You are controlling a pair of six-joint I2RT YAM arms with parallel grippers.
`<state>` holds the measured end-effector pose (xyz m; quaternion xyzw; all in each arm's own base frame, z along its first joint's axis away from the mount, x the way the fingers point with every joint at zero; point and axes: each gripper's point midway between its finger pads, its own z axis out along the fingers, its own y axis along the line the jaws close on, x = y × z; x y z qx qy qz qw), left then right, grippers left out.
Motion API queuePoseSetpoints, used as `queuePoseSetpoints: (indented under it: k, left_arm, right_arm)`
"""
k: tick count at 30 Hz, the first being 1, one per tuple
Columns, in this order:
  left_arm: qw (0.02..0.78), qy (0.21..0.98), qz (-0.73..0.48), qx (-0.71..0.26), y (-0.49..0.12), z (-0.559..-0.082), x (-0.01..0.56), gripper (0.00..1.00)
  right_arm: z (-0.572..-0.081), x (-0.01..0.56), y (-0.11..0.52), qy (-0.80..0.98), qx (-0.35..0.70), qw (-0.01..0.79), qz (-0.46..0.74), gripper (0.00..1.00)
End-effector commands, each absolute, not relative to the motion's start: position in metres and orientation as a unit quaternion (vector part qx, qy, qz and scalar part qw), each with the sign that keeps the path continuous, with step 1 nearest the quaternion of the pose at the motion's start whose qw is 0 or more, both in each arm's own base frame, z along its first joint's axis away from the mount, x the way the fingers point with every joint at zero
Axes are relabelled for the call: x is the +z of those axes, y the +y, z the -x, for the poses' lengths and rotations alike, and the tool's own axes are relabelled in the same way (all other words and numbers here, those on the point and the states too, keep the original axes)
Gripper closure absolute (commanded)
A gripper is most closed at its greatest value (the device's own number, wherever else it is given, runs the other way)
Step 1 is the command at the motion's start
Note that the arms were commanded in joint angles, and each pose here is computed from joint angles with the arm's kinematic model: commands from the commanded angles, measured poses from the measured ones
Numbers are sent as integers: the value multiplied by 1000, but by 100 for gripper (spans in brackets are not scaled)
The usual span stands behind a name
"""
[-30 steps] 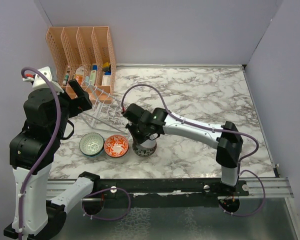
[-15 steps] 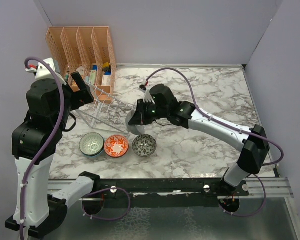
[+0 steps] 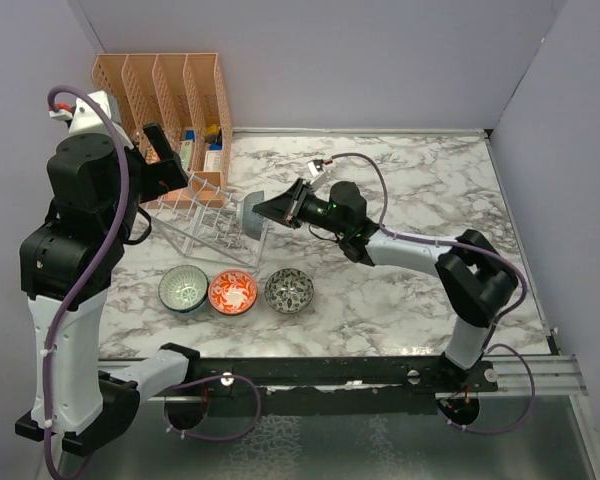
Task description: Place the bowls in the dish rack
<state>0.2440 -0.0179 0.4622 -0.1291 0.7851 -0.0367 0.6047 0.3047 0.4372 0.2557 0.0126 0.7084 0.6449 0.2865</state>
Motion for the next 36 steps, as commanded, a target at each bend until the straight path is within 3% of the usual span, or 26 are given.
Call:
queuePoseSetpoints:
  k: [1, 20, 36]
  left_arm:
    - [598, 793, 110, -30, -19, -244, 463, 1]
    - [575, 813, 93, -19, -25, -261, 446, 1]
    - [557, 826, 90, -13, -30, -274, 431, 1]
  right_arm:
    - [-314, 306, 437, 579, 759, 291, -64, 99]
    - [-353, 244, 438, 525, 802, 232, -163, 99]
    - [-359, 199, 440, 504, 823, 167, -201, 99]
